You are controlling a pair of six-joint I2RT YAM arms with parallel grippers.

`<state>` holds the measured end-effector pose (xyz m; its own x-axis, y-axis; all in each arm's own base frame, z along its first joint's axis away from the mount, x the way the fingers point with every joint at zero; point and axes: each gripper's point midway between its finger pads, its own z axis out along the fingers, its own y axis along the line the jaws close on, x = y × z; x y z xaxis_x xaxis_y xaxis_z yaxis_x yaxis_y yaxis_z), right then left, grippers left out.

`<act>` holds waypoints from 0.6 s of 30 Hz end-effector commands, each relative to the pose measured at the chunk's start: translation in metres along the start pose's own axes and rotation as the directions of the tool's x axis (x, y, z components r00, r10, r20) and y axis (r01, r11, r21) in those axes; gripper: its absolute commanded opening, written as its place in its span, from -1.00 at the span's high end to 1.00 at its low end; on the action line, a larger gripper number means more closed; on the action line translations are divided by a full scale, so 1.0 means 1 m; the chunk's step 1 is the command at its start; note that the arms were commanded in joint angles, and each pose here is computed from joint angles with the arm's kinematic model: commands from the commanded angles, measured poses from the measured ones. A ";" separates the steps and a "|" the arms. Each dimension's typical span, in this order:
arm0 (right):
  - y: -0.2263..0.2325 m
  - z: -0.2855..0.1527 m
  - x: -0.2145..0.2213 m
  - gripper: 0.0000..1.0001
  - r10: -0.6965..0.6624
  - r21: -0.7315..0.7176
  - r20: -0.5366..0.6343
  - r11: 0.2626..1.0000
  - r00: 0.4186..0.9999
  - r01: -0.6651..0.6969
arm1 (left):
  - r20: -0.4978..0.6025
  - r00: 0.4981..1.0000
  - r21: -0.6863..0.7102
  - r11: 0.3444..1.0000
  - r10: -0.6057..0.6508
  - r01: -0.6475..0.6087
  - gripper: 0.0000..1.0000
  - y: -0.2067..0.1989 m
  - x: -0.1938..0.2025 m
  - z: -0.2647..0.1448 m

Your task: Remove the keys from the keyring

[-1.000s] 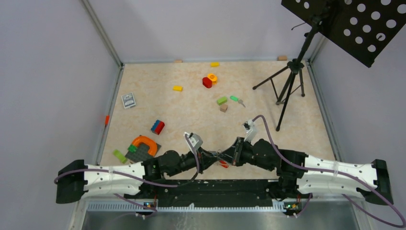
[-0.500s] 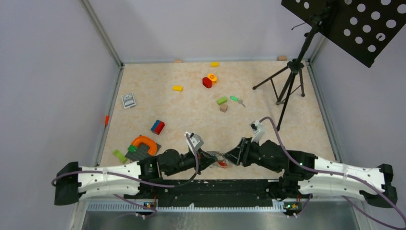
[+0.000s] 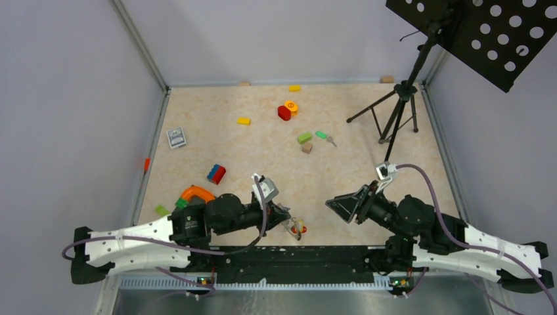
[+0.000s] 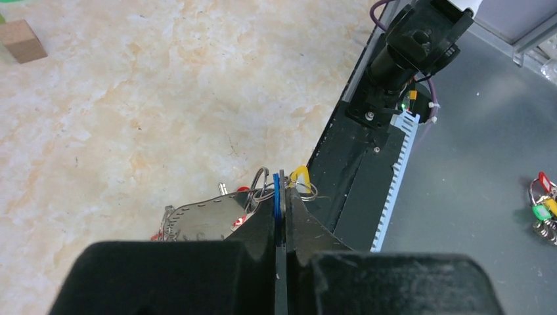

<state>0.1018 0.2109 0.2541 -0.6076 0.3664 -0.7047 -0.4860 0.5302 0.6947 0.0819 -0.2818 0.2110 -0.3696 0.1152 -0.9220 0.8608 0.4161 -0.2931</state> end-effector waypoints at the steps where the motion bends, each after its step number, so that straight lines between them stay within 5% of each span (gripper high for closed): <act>1: 0.005 0.011 -0.002 0.00 -0.076 -0.031 0.041 0.996 0.996 0.078 | -0.018 0.997 0.061 0.996 0.071 -0.070 1.00 -0.019 -0.030 -0.005; 9: -0.001 0.028 0.008 0.04 -0.224 -0.003 0.009 0.975 0.975 0.224 | -0.345 0.929 0.090 0.990 0.133 -0.108 1.00 -0.037 -0.034 -0.003; 18: 0.006 0.038 0.032 0.05 -0.290 -0.133 0.012 0.948 0.957 0.289 | -0.514 0.853 0.155 0.988 0.092 -0.013 1.00 -0.060 -0.030 -0.025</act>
<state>0.1119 0.2405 0.2186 -0.4839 0.1966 -0.8528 -0.6338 0.5932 0.4964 0.0520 -0.3032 0.2532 -0.3955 0.5486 -0.7366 0.9143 0.3114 -0.2590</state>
